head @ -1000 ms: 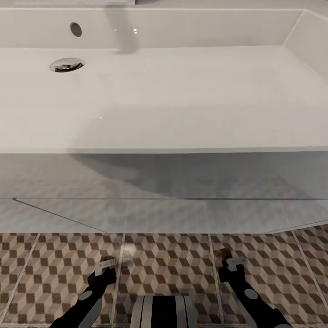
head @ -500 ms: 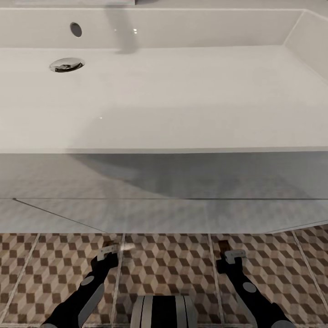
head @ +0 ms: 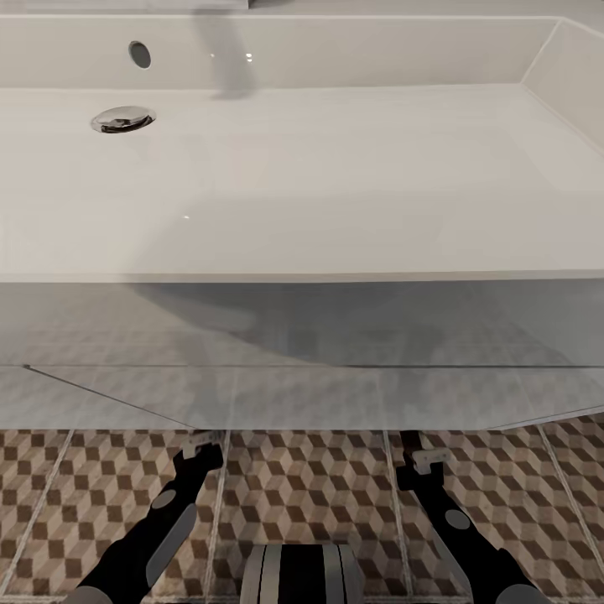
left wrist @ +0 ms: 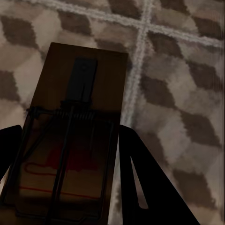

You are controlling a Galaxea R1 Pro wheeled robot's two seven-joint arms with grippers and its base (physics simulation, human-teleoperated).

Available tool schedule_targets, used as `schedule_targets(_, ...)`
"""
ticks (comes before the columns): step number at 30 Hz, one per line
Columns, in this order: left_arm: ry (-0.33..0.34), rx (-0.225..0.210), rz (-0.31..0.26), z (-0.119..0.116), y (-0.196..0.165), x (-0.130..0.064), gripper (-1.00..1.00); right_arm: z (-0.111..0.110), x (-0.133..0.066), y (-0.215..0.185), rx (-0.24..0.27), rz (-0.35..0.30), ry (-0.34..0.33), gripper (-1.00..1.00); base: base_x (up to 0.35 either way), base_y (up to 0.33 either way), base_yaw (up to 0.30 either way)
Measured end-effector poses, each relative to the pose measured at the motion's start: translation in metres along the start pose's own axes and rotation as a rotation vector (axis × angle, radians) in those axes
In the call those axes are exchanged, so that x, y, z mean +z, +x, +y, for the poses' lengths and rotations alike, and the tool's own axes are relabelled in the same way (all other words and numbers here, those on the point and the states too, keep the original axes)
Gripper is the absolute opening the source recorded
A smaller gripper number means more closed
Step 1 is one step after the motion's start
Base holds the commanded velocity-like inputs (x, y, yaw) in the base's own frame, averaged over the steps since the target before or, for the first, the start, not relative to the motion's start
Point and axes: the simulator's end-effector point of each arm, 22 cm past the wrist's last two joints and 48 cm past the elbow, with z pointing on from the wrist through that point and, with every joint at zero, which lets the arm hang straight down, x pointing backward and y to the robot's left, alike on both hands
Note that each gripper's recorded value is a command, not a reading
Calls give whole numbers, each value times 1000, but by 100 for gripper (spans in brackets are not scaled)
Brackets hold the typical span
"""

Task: Take the four mousetraps from the cabinet in the bathroom and place them on the bathroom floor. Make sure all four end up on the same floor surface, and ensure that at least two of them are either under or directly next to the same bathroom sink.

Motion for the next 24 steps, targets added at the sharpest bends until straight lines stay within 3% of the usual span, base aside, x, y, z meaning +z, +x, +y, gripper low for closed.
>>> schedule_targets(4, 4, 18, -12, -1, -4, 0, -100, 0, 0, -1, 1, -3, 1, -100, 0, 0, 0)
schedule_targets(7, 8, 70, -28, -2, -7, 0, -100, 0, 0, -1, 3, -2, 1, -100, 0, 0, 0)
schedule_targets(10, 7, 92, -27, -2, -6, 0, -100, 0, 0, 0, 4, 0, 1, -100, 0, 0, 0)
schedule_targets(24, -6, 107, -7, 5, 5, 0, -100, 0, 0, 1, 5, 2, 1, -100, 0, 0, 0)
